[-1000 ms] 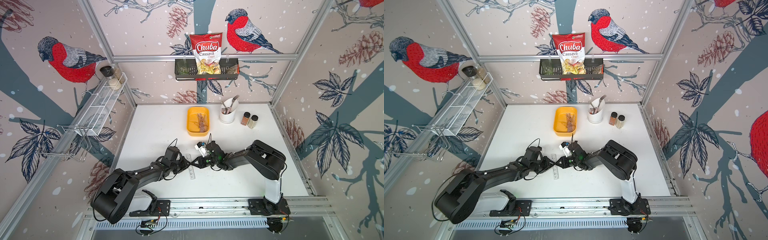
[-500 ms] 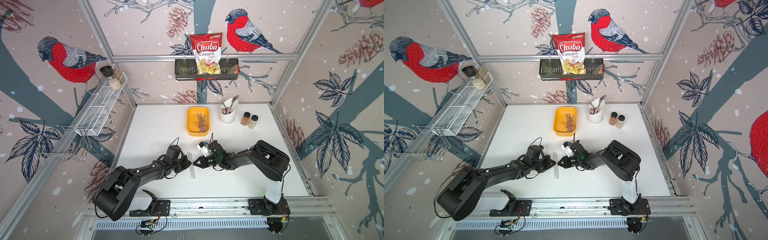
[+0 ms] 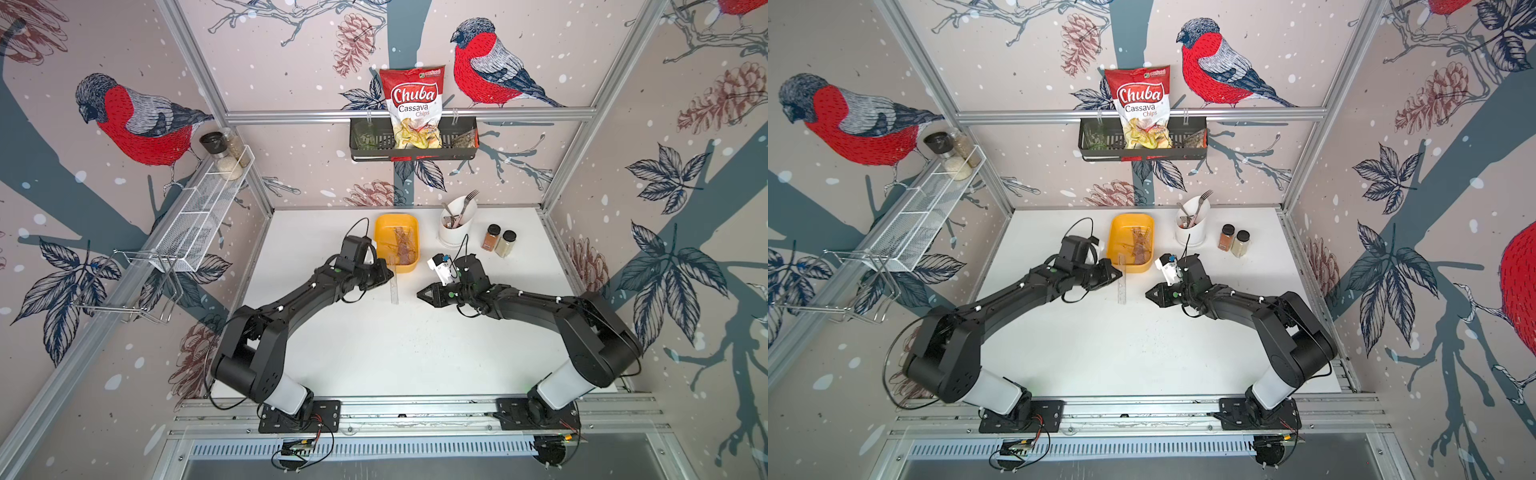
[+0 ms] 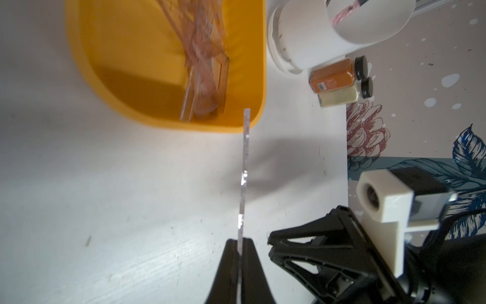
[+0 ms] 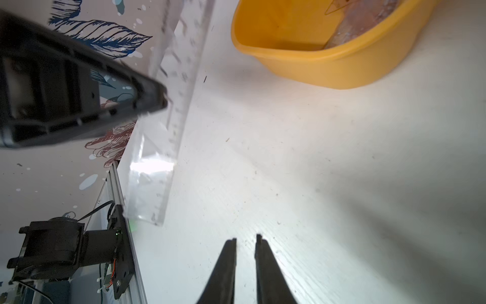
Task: Put the scattered rulers into the storage box
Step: Place the ruler in the storage box.
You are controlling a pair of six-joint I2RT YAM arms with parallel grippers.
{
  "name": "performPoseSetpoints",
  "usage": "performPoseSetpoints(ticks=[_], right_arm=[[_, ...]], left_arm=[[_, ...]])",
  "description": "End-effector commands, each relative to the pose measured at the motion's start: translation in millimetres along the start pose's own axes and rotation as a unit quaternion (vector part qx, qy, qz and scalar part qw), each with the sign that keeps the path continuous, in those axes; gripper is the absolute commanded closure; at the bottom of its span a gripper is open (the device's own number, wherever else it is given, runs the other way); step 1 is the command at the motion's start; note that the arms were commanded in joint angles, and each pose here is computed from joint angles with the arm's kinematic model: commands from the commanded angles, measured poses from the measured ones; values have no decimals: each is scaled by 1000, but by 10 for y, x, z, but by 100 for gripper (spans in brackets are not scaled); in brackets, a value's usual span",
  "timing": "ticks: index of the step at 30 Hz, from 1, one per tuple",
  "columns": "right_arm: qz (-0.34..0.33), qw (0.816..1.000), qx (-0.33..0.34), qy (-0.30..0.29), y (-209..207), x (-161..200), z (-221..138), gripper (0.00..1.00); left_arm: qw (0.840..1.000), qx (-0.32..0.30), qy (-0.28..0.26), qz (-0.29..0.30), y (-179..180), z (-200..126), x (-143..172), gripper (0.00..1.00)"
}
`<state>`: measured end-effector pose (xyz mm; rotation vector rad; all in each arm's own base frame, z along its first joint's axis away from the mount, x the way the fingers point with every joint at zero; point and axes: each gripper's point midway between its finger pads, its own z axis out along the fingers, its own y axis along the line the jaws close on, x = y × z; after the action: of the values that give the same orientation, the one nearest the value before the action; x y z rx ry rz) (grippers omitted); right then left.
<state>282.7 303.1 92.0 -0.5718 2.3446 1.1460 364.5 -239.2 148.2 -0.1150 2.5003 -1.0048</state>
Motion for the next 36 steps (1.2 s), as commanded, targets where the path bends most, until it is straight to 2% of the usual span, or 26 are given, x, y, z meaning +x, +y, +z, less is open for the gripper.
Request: performPoseSetpoints(ticks=[1, 7, 15, 25, 36], right_arm=[[-11, 1000, -13, 7, -25, -25, -20, 79], [8, 999, -30, -10, -143, -162, -43, 80], [14, 999, -37, -21, -199, -211, -83, 79], [21, 998, -50, -22, -191, -200, -58, 80], [25, 998, -52, -20, -185, -203, -47, 80]], left_arm=[[999, -22, 15, 40, 30, 23, -263, 100], [994, -75, 8, 80, 80, 352, -974, 100], [985, -147, 0, 91, 330, 637, -1498, 100], [979, -187, 11, 83, 653, 737, -1497, 100], [980, -183, 30, 69, 787, 928, -1401, 100]])
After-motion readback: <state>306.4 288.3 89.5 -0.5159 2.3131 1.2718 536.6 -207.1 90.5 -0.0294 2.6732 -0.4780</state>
